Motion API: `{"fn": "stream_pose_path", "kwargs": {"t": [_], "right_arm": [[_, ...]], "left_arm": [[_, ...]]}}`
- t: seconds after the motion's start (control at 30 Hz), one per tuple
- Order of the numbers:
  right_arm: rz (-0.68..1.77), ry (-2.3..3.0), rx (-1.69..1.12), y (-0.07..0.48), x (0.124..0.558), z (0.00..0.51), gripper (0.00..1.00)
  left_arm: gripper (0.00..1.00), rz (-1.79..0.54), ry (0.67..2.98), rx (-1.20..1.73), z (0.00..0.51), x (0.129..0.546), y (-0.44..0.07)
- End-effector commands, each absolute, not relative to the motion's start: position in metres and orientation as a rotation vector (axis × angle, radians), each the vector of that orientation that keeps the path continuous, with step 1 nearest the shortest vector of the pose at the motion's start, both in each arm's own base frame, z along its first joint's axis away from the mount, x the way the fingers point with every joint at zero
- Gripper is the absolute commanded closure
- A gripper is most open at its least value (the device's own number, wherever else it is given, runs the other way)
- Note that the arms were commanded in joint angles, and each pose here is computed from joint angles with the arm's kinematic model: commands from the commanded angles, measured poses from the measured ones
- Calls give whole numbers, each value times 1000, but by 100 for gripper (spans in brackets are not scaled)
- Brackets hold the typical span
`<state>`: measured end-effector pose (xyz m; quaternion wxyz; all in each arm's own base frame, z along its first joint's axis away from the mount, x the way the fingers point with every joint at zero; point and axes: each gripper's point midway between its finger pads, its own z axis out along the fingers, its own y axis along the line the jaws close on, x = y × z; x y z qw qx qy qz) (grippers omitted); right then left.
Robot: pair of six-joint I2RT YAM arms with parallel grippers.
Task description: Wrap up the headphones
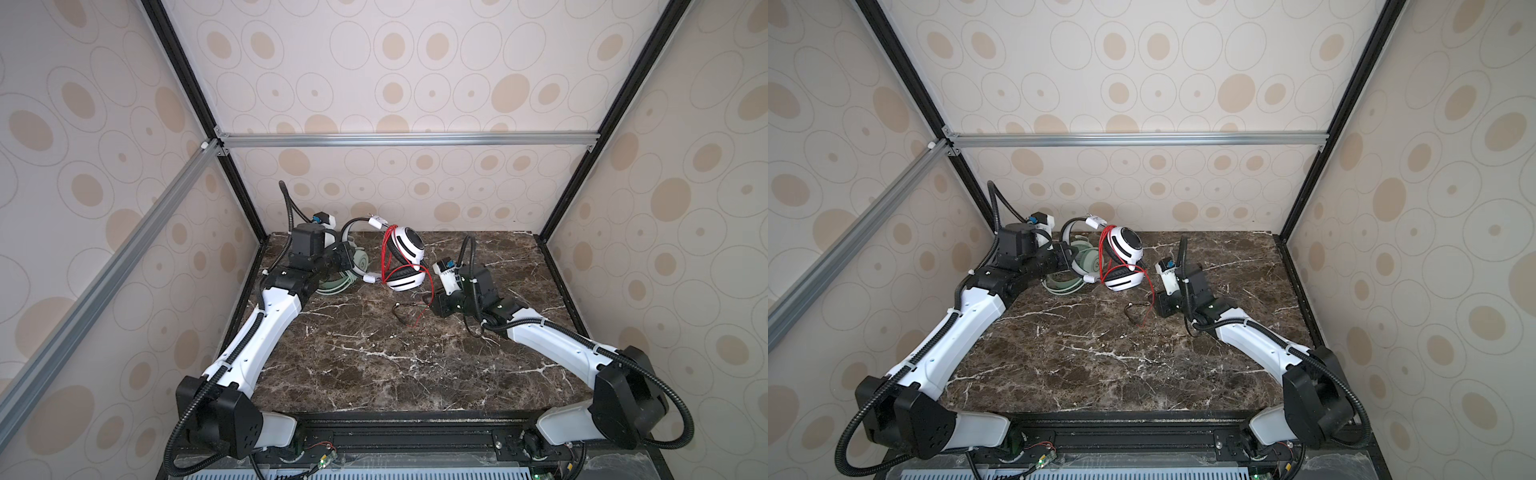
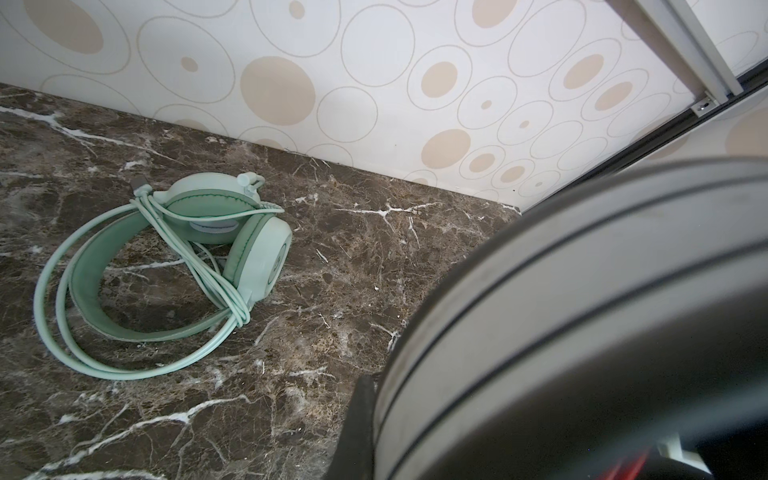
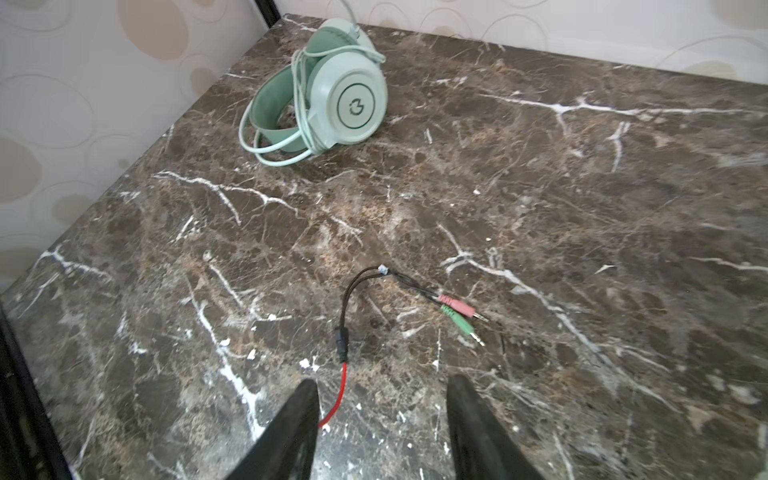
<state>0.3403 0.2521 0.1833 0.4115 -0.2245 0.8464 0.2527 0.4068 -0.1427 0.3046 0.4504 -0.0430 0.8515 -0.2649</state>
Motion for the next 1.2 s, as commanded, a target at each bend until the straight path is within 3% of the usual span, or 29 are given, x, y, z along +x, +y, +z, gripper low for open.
{"fn": "stream_pose_path", "kwargs": {"t": [0.0, 0.13, 0.23, 0.5, 0.7, 0.83, 1.07, 1.17], "right_arm": [[828, 1910, -647, 274, 325, 230, 47], [854, 1915, -652, 271, 313, 217, 46], [914, 1861, -692, 272, 297, 209, 32], [975, 1845, -767, 277, 278, 183, 32], [992, 1833, -751, 293, 285, 176, 32], [866, 1829, -639, 286, 307, 180, 33], [813, 1820, -578, 280, 318, 188, 46], [836, 1811, -595, 283, 315, 189, 69]], "left_arm": [[100, -713, 2012, -101, 337, 406, -145], [100, -712, 2010, -100, 338, 405, -145], [100, -710, 2007, -101, 339, 405, -144], [100, -717, 2010, -101, 337, 406, -145], [100, -713, 2012, -105, 336, 406, -145], [100, -712, 2014, -102, 336, 406, -145], [100, -712, 2013, -102, 337, 406, -145], [100, -713, 2010, -102, 338, 406, -145]]}}
